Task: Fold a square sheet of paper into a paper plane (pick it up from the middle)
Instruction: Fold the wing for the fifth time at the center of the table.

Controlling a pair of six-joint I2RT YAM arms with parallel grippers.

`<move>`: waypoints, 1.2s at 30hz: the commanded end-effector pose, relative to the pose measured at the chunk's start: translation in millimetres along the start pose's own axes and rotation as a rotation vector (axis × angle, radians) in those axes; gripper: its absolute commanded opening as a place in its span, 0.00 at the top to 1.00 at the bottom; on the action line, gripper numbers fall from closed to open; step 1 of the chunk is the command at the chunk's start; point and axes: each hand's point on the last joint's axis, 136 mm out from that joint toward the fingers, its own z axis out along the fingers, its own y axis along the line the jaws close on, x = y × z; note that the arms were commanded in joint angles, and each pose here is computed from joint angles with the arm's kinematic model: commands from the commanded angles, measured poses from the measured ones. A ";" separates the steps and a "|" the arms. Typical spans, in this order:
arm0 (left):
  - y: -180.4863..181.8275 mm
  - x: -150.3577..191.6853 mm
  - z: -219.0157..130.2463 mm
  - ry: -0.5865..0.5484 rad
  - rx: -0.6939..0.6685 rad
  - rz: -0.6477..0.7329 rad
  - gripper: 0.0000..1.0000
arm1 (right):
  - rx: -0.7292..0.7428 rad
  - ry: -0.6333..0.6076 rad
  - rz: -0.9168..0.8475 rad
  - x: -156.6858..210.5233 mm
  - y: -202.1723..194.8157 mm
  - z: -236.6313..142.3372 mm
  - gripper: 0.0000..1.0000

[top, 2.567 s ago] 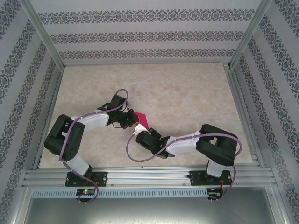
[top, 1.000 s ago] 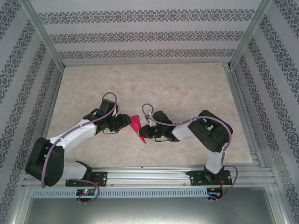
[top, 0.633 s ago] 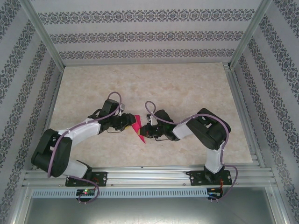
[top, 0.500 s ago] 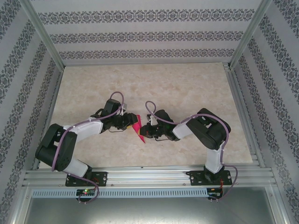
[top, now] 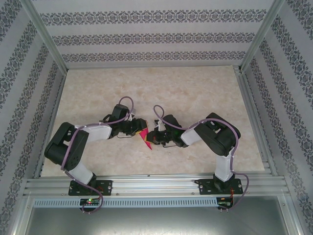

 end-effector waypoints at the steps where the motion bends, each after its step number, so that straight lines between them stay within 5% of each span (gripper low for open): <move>1: -0.5 1.7 9.0 -0.001 0.034 0.045 0.54 | 0.077 0.011 0.067 4.0 -27.4 7.0 0.99; 7: -2.5 -3.6 15.9 -0.001 0.050 0.050 0.52 | 0.109 0.005 0.095 4.8 -35.2 7.3 0.99; 13: -36.7 -11.0 -20.4 -0.083 0.084 0.133 0.48 | 0.132 0.001 0.156 7.1 -43.2 5.4 1.00; 17: -27.3 -4.7 -35.6 -0.120 0.033 0.138 0.48 | 0.115 -0.009 0.205 6.5 -40.8 4.9 1.00; 26: -12.1 7.5 -26.4 -0.097 0.055 0.079 0.52 | 0.001 -0.056 0.284 0.1 -36.9 8.6 1.00; 36: -21.8 -3.0 -15.5 -0.089 0.082 0.093 0.52 | 0.042 -0.084 0.271 -2.0 -38.6 1.0 1.00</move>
